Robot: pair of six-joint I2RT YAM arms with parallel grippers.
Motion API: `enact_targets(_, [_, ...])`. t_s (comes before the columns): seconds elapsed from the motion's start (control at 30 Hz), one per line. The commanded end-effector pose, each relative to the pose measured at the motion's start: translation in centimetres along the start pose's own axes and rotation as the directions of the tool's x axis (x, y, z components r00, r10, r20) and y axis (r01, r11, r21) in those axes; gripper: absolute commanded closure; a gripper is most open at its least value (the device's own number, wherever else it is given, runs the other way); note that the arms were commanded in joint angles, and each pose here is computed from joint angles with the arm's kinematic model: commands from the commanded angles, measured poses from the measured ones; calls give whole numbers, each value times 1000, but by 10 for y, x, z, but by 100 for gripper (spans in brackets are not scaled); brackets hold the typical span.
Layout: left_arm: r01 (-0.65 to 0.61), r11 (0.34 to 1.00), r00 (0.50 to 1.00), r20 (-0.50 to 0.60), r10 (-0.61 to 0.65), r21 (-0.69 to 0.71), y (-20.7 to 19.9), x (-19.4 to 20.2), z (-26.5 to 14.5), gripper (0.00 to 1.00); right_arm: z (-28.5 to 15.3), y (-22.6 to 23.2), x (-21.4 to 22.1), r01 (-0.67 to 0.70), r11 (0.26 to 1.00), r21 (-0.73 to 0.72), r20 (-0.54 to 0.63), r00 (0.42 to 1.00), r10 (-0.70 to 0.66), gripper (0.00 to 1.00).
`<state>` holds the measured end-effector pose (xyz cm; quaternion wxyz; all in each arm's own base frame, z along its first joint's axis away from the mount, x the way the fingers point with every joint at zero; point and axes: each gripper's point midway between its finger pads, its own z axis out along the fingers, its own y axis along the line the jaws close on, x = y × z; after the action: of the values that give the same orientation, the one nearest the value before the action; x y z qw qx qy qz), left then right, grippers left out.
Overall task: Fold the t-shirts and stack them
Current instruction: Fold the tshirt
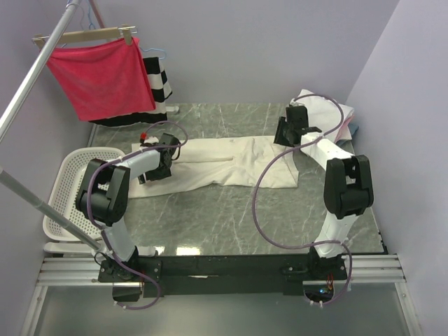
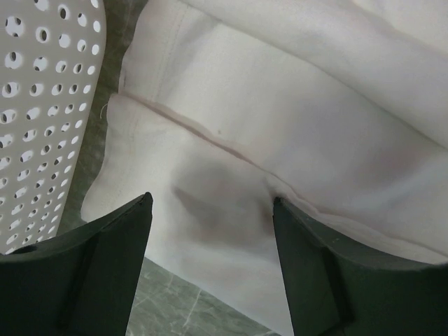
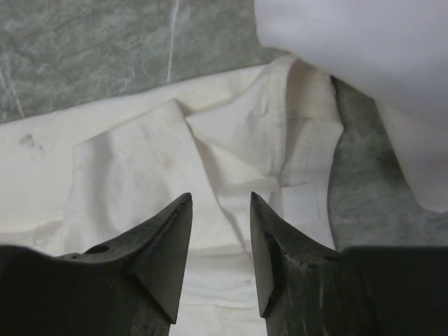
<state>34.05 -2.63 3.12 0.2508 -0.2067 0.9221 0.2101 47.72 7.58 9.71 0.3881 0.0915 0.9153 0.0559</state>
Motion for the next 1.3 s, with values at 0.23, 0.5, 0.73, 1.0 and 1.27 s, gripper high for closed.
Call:
enact_targets(0.23, [59,998,996,64,-59,7,26,-25,-39,20,-62,-14,67,18,1000,17,-152,988,-15,52])
enact_targets(0.5, [74,996,997,36,-72,-50,34,-7,-26,12,-69,-36,98,14,994,105,-220,976,9,50])
enact_targets(0.73, [148,988,989,7,-148,-40,41,-8,-5,8,-63,-52,107,18,988,154,-254,967,22,48])
enact_targets(1.0, [176,984,984,-34,-177,-38,42,-8,14,11,-54,-55,120,-12,993,118,-315,948,49,48])
enact_targets(1.27, [164,986,983,-74,-166,-25,34,1,27,16,-48,-58,139,-16,994,111,-378,924,57,49])
